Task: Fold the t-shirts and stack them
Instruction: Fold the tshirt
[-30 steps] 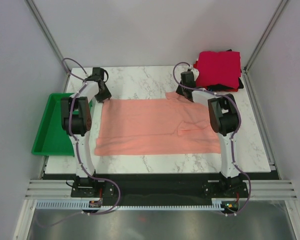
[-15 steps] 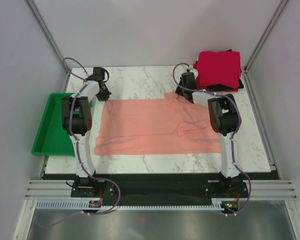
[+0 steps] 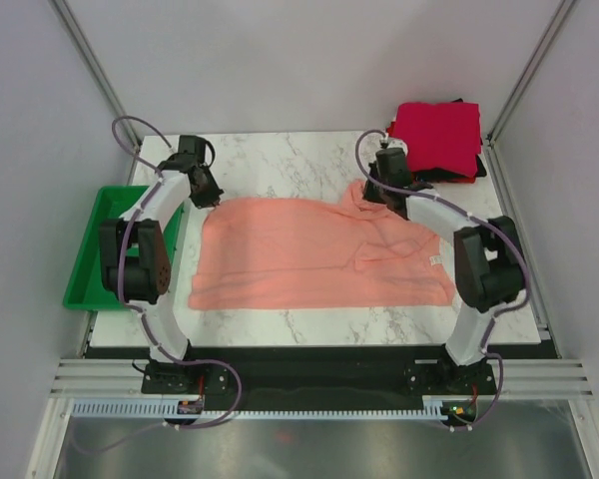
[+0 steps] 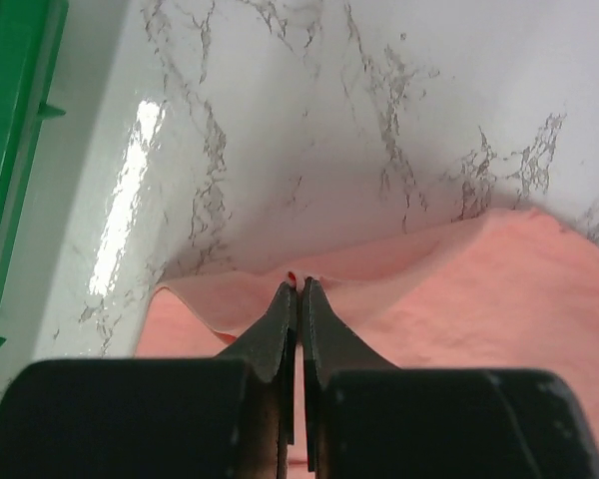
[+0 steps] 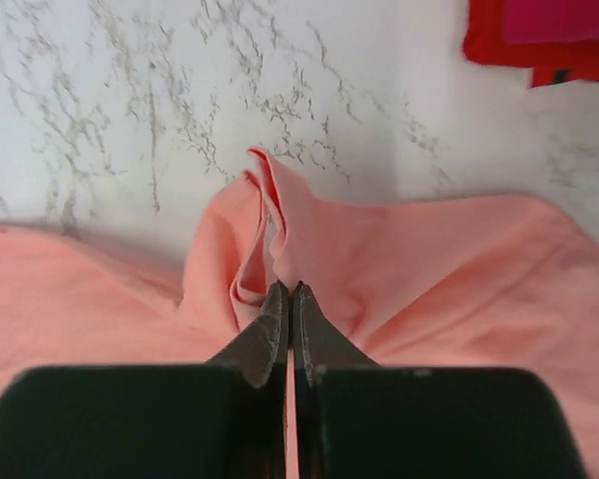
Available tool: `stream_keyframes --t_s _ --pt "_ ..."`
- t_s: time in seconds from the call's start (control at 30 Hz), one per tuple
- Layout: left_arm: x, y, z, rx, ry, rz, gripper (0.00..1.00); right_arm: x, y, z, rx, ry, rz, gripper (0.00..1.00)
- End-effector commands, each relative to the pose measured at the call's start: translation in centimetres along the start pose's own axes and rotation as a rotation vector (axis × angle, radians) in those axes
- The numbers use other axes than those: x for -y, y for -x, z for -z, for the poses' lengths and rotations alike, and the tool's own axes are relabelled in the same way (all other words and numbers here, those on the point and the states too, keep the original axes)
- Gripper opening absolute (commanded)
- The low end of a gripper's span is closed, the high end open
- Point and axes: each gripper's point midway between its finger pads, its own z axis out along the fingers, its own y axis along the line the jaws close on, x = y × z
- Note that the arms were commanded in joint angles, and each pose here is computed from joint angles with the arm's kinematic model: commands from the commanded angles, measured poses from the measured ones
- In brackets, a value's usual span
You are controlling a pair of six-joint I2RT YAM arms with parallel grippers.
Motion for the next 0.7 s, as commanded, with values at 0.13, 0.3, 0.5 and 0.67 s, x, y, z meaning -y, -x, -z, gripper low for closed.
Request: stream_keyframes --t_s 0.13,0.3,0.5,0.67 --pt "-1.7 -3.0 4.2 0.001 -0.029 0.015 0.02 2.8 -0.6 9.9 0.030 -0.062 0.041 0.00" --pt "-3.3 -4.8 4.7 -0.001 -0.003 -0.008 0.02 3.5 -4.1 14.6 0.025 -0.061 0.029 0.00" --pt "-4.9 -5.3 5.6 0.025 0.028 -0.025 0.02 5.2 -6.9 17.9 0.031 -0.092 -0.033 0.00" --pt "-6.9 -4.9 6.1 0.050 0.071 -0.022 0.02 6.6 -8.0 19.8 0.050 -0.128 -0.081 0.00"
